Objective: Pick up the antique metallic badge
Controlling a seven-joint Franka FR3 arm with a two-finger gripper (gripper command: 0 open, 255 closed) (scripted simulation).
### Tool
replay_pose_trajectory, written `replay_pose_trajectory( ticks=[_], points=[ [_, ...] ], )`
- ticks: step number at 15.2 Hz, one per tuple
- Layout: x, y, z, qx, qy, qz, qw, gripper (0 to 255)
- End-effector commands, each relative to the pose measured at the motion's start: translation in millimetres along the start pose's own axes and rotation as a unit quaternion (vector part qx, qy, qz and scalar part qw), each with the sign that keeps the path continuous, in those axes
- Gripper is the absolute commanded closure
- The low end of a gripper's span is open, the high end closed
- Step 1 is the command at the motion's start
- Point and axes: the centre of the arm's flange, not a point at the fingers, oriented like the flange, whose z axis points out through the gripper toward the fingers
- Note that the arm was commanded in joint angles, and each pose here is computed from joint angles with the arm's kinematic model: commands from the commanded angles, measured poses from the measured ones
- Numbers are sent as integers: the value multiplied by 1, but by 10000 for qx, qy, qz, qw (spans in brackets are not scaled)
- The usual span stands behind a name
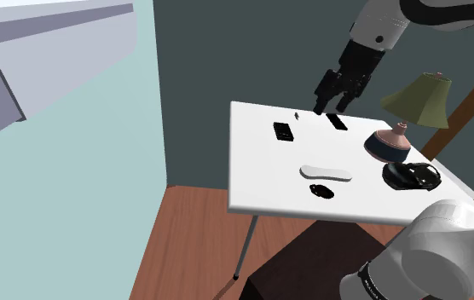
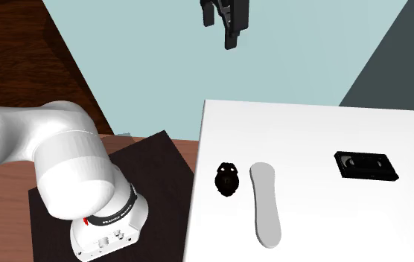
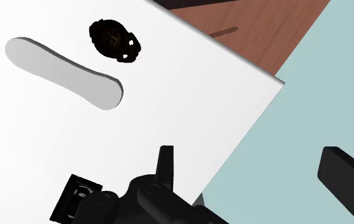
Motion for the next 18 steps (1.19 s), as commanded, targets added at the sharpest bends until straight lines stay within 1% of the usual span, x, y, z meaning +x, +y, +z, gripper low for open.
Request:
replay_pose_trajectory(
  ticks=[1,9,13,18],
  points=[
    [0,0,0,0,0,0,10000,0],
    [-26,56,87,93,-90,-608,9981,0],
    [-37,84,130,140,-136,-911,9956,0],
    [-49,120,185,198,-192,-1289,9913,0]
  ],
)
